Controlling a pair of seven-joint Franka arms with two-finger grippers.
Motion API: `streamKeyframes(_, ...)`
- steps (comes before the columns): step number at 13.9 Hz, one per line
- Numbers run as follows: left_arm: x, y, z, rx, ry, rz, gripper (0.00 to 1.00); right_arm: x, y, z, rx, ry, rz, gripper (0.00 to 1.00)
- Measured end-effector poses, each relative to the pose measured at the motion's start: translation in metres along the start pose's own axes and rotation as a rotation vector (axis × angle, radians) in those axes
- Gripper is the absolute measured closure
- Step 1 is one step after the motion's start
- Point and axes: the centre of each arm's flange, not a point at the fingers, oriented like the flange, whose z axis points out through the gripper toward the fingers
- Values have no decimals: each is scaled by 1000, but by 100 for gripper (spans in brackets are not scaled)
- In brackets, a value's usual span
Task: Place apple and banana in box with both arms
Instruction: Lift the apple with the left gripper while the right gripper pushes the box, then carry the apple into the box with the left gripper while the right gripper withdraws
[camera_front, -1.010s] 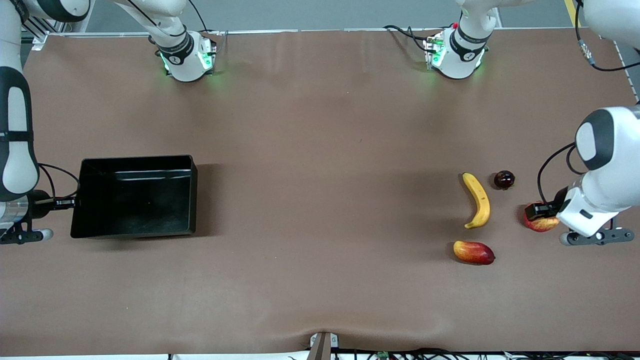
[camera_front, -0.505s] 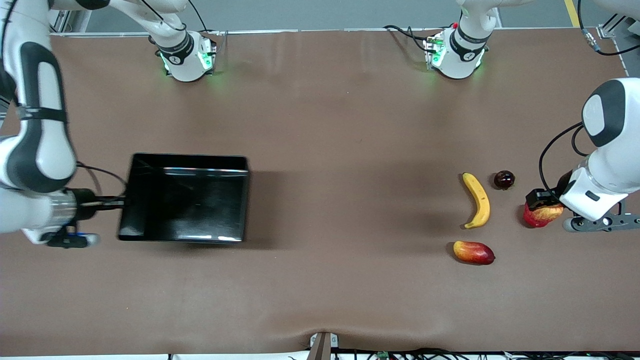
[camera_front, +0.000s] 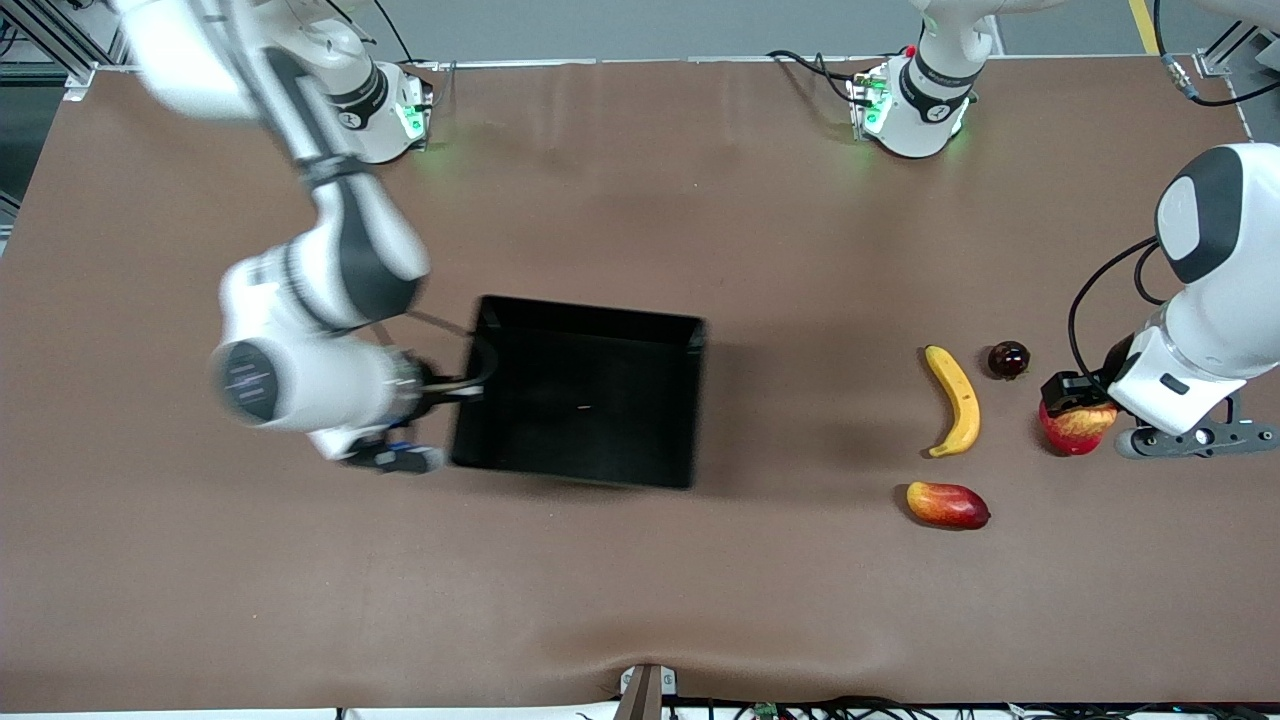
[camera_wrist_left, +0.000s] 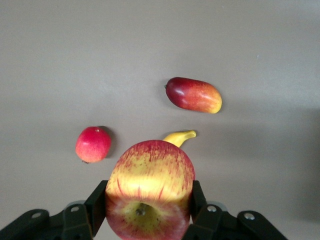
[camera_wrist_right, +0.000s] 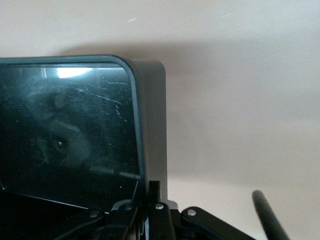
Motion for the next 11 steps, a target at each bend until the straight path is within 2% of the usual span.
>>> streamKeyframes(2, -5, 18, -4, -6, -10, -23, 32, -11, -33, 39, 15, 17, -23, 94)
streamKeyframes(4, -10, 42, -7, -15, -18, -52, 32, -15, -49, 78, 42, 7, -19, 94)
streamKeyframes(6, -18, 71, -5, -24, -31, -78, 32, -19, -63, 110, 44, 12, -14, 94)
streamKeyframes(9, -32, 118, 9, -30, -67, -102, 32, -21, -71, 129, 38, 19, -5, 91)
streamKeyframes(11, -41, 158, 25, -25, -95, -119, 32, -15, -69, 116, 44, 43, -3, 74)
